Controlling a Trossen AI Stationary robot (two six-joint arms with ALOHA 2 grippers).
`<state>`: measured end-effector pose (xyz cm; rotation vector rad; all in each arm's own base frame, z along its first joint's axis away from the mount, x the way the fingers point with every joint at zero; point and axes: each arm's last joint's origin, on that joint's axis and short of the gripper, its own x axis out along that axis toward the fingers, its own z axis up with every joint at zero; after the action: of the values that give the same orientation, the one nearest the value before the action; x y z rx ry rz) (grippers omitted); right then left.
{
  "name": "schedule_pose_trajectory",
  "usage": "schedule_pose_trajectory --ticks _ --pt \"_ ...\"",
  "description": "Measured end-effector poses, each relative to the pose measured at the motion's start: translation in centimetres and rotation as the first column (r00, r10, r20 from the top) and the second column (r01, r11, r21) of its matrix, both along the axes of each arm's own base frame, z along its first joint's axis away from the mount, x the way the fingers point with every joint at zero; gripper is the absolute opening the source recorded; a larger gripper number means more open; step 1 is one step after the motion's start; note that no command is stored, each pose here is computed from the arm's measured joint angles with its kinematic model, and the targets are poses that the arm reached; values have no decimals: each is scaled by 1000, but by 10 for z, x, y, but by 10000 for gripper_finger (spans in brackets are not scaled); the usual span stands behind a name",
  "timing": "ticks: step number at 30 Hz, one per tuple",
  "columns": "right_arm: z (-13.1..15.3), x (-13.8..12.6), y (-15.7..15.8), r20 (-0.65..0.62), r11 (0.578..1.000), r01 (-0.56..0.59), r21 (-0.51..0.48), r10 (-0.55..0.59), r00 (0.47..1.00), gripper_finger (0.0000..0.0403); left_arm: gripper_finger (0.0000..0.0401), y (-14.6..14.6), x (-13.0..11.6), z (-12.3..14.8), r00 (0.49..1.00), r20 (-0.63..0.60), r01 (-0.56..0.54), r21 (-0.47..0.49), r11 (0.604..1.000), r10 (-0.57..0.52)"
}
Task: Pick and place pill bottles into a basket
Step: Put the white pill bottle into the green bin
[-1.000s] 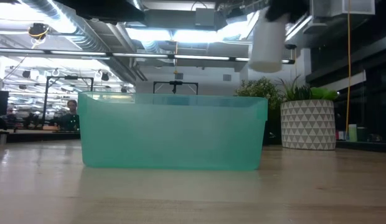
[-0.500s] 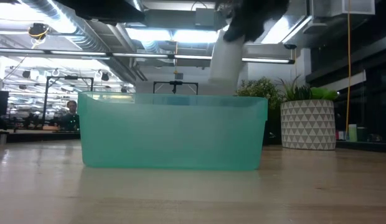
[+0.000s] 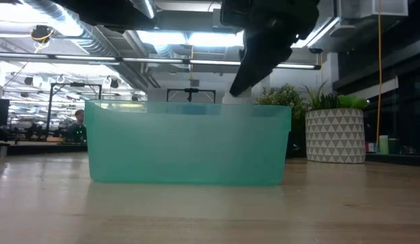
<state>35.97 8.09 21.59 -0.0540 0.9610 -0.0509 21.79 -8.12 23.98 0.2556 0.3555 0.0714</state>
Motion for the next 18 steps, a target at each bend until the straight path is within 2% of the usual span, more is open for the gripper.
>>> schedule_pose_trajectory --ticks 7,18 --pt "-18 7 1 -33 999 13 -38 -14 999 152 6 0 0 0 1000 0 -4 -11 1000 4" --pt "-27 12 1 -25 999 20 -48 -21 999 152 2 0 0 0 1000 -2 -6 -14 1000 6"
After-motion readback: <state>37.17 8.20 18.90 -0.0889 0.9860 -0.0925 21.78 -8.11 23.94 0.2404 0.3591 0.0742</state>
